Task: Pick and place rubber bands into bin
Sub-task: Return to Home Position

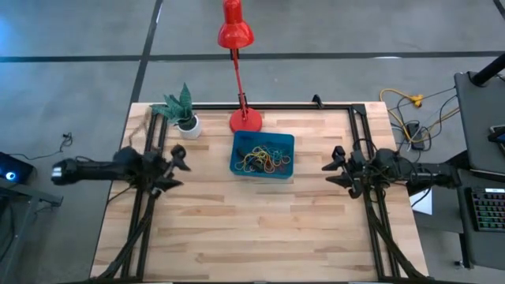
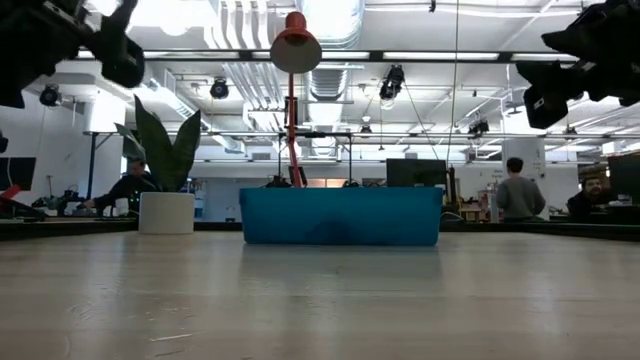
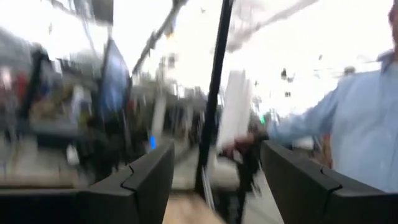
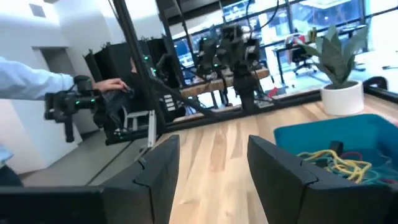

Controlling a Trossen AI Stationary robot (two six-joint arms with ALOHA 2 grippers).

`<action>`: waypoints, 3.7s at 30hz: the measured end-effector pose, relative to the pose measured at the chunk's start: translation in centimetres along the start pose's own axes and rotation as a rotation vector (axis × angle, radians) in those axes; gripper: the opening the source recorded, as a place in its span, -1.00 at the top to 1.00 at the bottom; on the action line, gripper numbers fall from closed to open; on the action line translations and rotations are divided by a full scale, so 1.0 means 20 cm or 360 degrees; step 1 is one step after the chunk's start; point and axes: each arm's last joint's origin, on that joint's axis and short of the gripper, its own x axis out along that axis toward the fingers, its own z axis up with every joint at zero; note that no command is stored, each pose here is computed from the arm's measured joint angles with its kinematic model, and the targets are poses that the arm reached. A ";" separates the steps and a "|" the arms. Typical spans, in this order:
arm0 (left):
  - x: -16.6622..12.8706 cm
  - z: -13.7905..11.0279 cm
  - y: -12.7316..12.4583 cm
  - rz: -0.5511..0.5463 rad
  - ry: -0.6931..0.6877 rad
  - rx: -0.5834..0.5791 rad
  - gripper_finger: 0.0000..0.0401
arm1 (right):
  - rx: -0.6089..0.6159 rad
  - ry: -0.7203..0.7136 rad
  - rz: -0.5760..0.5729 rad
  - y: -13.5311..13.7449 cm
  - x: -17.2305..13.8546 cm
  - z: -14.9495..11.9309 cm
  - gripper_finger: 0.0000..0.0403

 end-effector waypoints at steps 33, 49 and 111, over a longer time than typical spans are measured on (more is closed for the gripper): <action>-0.07 -0.09 0.04 0.0508 0.0280 0.0556 -0.12 | 0.0028 0.0124 -0.0017 -0.01 0.02 -0.03 0.13; -0.06 -0.12 0.05 0.0473 0.0347 0.0349 -0.12 | 0.0027 0.0125 -0.0017 -0.01 0.03 -0.03 0.13; -0.05 -0.17 0.07 0.0503 0.0536 0.0304 -0.12 | -0.0877 -0.0014 0.0063 0.01 0.01 0.01 0.13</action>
